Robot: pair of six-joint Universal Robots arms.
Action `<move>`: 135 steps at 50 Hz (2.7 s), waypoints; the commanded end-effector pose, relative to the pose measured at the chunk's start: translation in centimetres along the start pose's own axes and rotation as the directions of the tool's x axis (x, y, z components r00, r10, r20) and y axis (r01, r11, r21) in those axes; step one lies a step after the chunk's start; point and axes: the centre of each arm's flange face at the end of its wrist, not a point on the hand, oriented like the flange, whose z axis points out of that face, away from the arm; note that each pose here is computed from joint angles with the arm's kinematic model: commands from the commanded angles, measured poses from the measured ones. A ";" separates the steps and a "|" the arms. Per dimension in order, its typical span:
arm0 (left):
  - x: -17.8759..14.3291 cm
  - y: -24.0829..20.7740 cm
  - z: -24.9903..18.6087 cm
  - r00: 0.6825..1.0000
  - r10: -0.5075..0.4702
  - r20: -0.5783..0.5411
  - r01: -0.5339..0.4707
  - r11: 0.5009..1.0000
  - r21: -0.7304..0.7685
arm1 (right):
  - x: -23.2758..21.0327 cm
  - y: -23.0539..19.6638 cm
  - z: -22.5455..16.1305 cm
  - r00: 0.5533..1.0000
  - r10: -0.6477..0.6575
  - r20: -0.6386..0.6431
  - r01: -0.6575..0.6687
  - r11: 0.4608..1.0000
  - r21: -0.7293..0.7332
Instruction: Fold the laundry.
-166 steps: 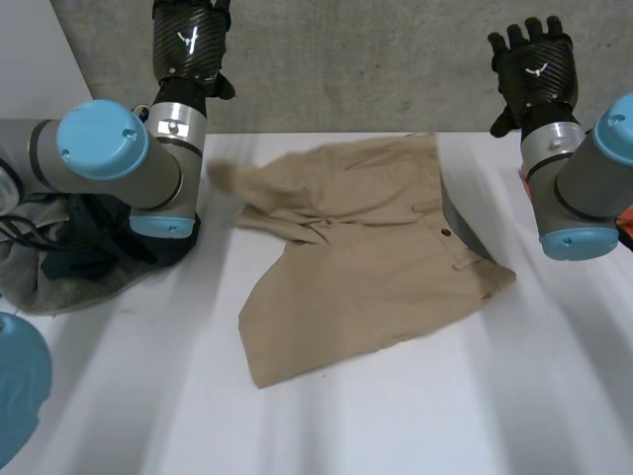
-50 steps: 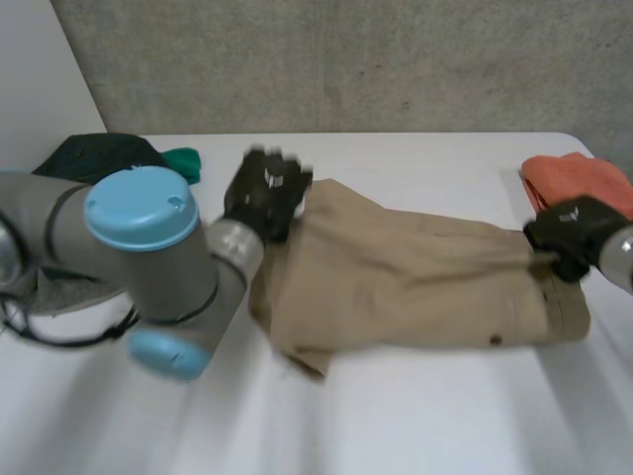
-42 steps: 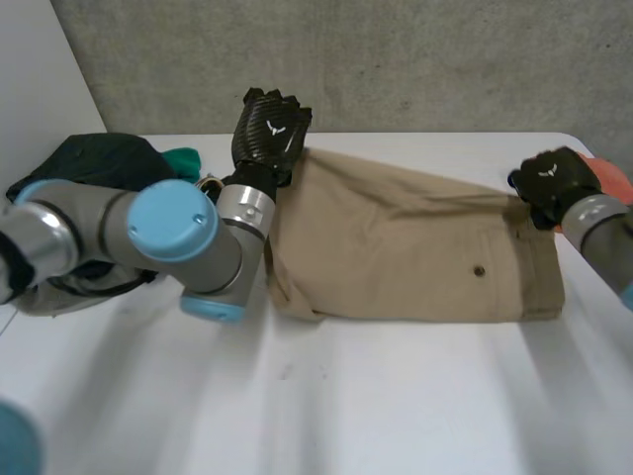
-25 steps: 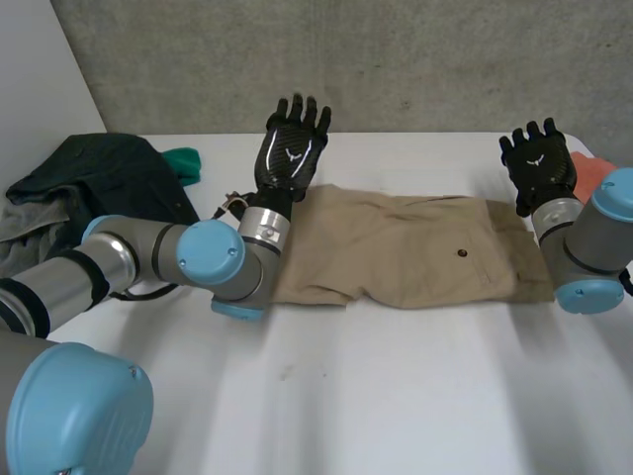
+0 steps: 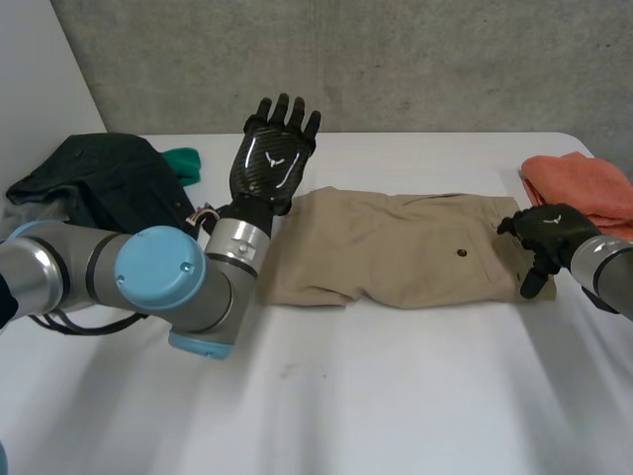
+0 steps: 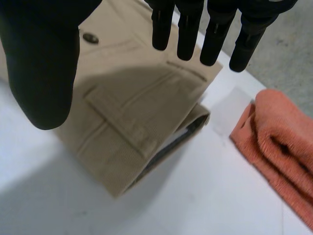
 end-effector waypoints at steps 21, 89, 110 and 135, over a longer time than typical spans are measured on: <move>-4.8 -4.2 -1.9 0.981 -0.167 0.097 0.171 0.984 -0.043 | 1.7 -2.9 -1.5 0.840 -0.502 -0.209 0.512 0.859 -0.007; 9.4 0.5 -2.1 0.919 -0.309 -0.245 0.153 0.851 -0.502 | -4.9 -0.6 3.3 0.969 0.063 0.239 -0.086 0.992 0.089; 1.1 -12.9 -1.7 0.866 -0.397 -0.305 0.350 0.916 -0.198 | -6.4 -3.9 -4.5 0.995 -0.013 0.095 -0.015 0.958 0.286; -1.8 -15.1 -4.3 0.578 -0.642 -0.504 0.572 0.759 -0.310 | -13.9 2.3 -3.5 0.996 -0.041 0.083 0.007 0.929 0.370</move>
